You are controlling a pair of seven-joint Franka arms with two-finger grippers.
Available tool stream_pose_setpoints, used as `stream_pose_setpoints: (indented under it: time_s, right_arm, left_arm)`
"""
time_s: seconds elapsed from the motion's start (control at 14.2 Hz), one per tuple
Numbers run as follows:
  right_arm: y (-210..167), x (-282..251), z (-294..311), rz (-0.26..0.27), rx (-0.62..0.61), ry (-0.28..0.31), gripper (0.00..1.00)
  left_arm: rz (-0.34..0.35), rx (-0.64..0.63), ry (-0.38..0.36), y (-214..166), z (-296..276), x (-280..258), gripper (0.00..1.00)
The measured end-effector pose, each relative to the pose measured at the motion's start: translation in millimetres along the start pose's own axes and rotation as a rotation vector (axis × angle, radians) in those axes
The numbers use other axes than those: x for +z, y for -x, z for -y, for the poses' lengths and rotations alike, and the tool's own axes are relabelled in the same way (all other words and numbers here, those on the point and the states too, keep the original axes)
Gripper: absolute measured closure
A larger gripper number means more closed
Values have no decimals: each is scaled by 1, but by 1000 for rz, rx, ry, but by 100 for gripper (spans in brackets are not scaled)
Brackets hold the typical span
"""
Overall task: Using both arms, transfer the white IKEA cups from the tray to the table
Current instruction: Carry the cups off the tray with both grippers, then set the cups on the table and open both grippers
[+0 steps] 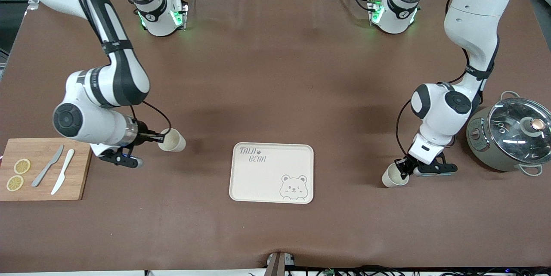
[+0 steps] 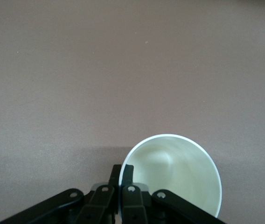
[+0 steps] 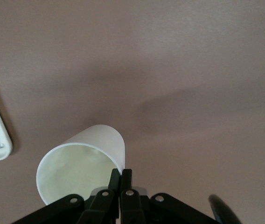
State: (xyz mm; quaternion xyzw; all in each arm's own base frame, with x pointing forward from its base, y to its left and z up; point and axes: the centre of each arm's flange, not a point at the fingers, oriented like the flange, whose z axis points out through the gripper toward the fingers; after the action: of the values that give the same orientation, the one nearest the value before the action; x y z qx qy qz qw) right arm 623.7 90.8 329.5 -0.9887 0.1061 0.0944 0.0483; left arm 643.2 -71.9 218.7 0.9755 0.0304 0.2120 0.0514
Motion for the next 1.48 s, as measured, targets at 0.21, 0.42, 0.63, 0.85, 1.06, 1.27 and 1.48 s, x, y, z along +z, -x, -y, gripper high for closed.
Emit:
stream_pose_setpoints:
  time_s: [0.21, 0.42, 0.63, 0.85, 1.06, 1.27, 1.48]
  right_arm:
    - [2, 6, -34, 9, -60, 0, 97]
    - [0, 15, -69, 8, -108, 21, 97]
    - [-2, 24, -94, 7, -152, 24, 97]
    - [-4, 32, -119, -6, -206, 30, 97]
    - [-8, 33, -149, -25, -256, 25, 97]
    - [-11, 32, -174, -42, -297, 23, 97]
    - [-13, 42, -204, -48, -328, 29, 97]
  left_arm:
    - [0, 1, 0, 2, 0, 3, 96]
    - [-1, 1, 1, 2, -1, 4, 96]
    - [-6, 1, 1, 2, -1, 4, 95]
    - [-13, 1, 2, 1, -1, 3, 79]
    - [-32, 2, 5, -4, -2, 0, 49]
    - [-53, 1, 7, -15, -3, -8, 20]
    - [-21, 1, 9, -32, -5, -30, 0]
